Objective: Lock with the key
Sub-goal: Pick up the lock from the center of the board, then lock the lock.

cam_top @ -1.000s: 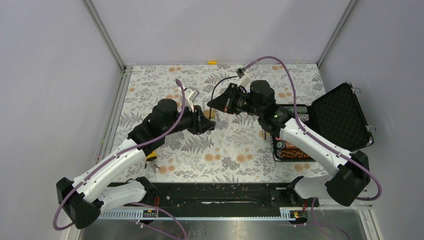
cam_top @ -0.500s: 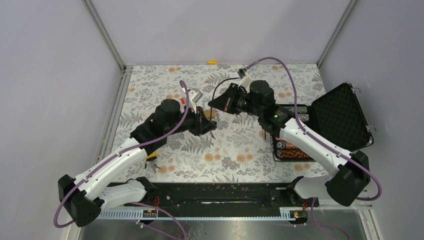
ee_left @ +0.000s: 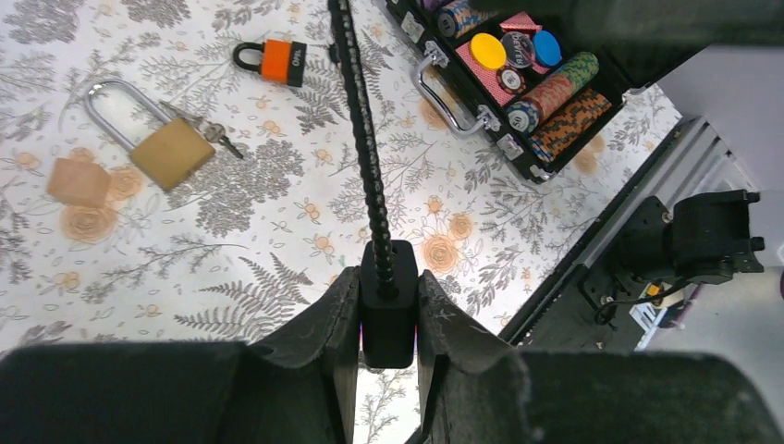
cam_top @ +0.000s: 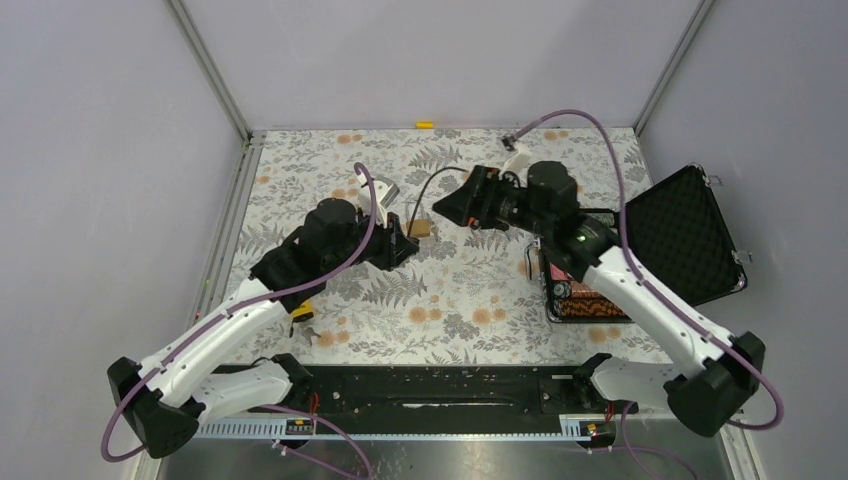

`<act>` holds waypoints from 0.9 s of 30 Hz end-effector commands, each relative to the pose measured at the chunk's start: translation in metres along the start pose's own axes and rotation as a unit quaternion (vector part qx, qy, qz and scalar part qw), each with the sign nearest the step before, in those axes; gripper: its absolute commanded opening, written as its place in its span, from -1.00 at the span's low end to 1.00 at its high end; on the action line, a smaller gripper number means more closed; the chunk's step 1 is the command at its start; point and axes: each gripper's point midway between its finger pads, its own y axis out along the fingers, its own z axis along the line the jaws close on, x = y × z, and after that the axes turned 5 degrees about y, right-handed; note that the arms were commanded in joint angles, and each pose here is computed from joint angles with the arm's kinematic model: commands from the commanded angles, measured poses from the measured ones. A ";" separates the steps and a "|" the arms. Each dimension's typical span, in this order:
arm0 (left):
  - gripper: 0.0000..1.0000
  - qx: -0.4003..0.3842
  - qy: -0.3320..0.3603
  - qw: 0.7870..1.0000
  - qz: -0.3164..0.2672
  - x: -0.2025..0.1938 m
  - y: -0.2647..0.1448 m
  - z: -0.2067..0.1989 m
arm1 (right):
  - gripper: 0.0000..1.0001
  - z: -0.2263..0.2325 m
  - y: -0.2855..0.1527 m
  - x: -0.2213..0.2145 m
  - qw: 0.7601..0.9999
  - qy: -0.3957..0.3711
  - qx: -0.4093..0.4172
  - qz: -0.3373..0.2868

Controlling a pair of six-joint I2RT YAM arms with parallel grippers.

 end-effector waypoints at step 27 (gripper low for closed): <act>-1.00 -0.094 0.080 0.992 0.037 0.005 -0.051 -0.038 | 0.24 -0.076 -0.021 0.033 0.916 -0.390 -0.088 -0.004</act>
